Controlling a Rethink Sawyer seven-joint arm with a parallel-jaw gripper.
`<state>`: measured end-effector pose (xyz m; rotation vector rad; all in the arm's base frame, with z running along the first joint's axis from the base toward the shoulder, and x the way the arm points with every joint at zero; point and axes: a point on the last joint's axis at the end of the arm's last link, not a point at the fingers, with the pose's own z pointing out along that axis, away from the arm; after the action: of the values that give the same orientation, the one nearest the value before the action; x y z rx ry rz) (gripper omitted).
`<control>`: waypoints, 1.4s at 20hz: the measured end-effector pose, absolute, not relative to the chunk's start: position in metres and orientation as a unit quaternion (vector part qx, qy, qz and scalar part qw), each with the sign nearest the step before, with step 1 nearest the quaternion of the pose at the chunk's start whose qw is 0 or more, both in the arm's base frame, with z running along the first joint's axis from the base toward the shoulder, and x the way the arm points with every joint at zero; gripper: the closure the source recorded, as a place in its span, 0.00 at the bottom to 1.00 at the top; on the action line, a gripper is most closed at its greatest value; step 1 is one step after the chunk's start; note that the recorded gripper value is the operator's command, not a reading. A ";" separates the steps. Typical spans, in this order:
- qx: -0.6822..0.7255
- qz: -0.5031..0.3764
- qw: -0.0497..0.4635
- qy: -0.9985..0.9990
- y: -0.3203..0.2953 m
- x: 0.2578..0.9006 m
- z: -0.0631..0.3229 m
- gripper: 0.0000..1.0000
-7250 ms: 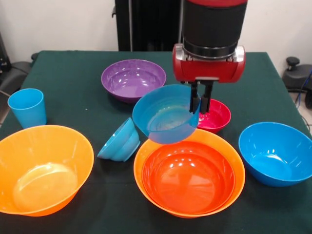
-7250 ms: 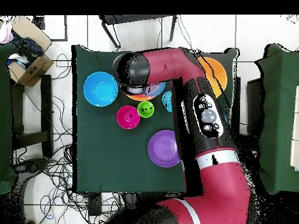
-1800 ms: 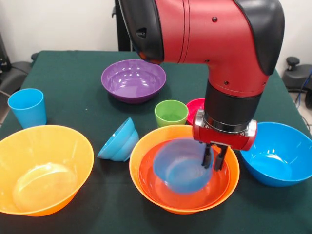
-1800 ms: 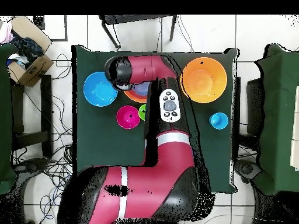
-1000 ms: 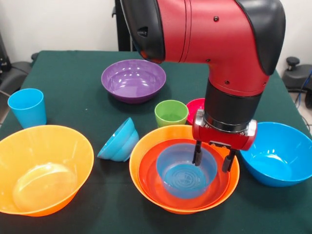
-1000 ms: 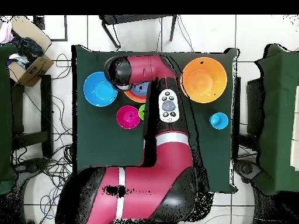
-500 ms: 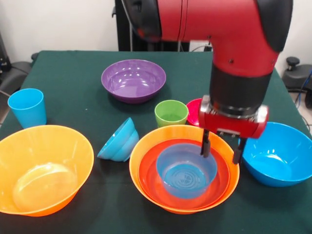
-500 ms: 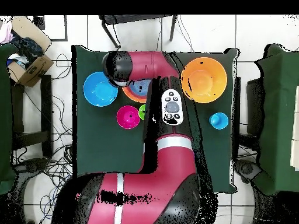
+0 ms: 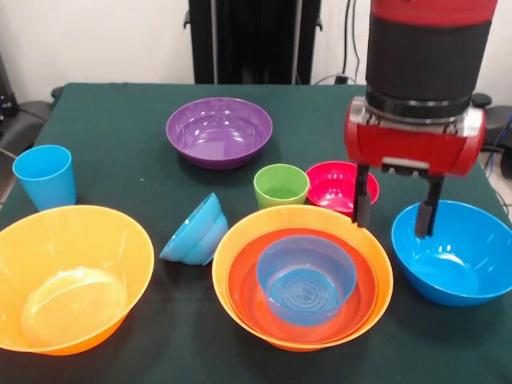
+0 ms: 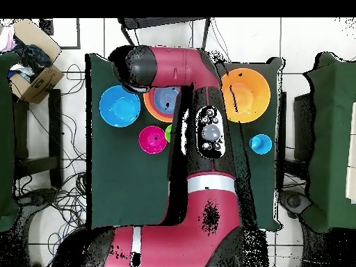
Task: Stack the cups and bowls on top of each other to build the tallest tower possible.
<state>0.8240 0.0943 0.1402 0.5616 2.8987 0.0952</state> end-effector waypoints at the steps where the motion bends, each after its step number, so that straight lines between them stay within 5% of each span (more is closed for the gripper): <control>1: 0.190 0.032 0.095 0.977 0.094 0.824 0.143 0.00; 28: 0.196 0.010 0.023 0.980 0.075 0.742 0.144 0.00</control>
<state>0.7417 0.0752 0.1442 0.6072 3.0347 0.0299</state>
